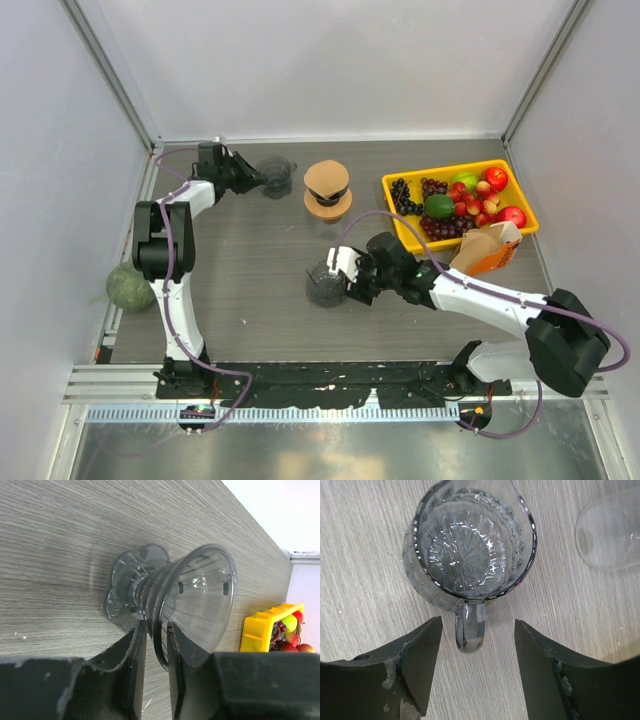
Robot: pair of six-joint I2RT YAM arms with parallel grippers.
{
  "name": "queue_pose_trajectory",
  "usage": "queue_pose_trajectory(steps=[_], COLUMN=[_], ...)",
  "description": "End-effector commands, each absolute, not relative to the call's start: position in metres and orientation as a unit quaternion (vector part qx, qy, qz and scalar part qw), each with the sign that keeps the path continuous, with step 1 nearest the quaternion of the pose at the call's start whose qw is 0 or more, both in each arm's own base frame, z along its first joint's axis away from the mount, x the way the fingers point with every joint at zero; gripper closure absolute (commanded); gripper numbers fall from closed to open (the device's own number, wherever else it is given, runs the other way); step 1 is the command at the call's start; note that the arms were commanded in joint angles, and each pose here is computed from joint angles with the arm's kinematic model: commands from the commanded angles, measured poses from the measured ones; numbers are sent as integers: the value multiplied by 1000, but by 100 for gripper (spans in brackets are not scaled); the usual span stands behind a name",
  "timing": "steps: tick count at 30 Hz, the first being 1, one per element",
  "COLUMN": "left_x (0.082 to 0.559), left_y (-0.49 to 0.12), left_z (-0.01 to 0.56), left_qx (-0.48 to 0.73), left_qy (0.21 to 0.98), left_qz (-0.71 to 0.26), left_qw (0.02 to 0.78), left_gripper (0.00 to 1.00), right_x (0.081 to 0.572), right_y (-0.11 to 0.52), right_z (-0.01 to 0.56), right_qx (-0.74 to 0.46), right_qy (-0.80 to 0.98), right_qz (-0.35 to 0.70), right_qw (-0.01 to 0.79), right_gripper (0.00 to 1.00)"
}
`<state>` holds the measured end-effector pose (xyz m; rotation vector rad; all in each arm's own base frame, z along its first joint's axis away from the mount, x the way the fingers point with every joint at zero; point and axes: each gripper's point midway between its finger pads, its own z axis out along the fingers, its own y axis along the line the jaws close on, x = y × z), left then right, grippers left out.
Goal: Place the coffee filter in the dripper
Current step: Place the coffee server at the center of the board, then pick up the coffee dripper from the center of the board.
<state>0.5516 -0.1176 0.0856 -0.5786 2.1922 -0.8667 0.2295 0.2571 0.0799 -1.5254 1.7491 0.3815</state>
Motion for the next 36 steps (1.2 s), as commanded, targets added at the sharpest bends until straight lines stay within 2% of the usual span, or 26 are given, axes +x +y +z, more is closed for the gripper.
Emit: queue_pose_trajectory(steps=[1, 10, 16, 24, 30, 36], left_x=[551, 500, 442, 315, 239, 203], left_y=[-119, -103, -88, -99, -120, -140], left_z=[114, 131, 156, 210, 256, 263], left_qx=[-212, -233, -201, -59, 48, 65], left_qy=[839, 845, 865, 891, 882, 876], left_qz=[-345, -346, -323, -319, -334, -364], left_qw=[364, 335, 326, 318, 328, 309], left_gripper=[76, 100, 100, 100, 100, 100], right_x=[223, 210, 206, 206, 205, 204], right_y=[268, 260, 258, 270, 279, 293], right_z=[122, 180, 236, 304, 314, 322], right_qx=[-595, -573, -560, -565, -593, -602], right_qy=[658, 649, 640, 604, 610, 610], right_qz=[181, 198, 210, 229, 239, 248], right_qw=[425, 459, 482, 514, 468, 453], right_gripper=[33, 28, 27, 21, 21, 19])
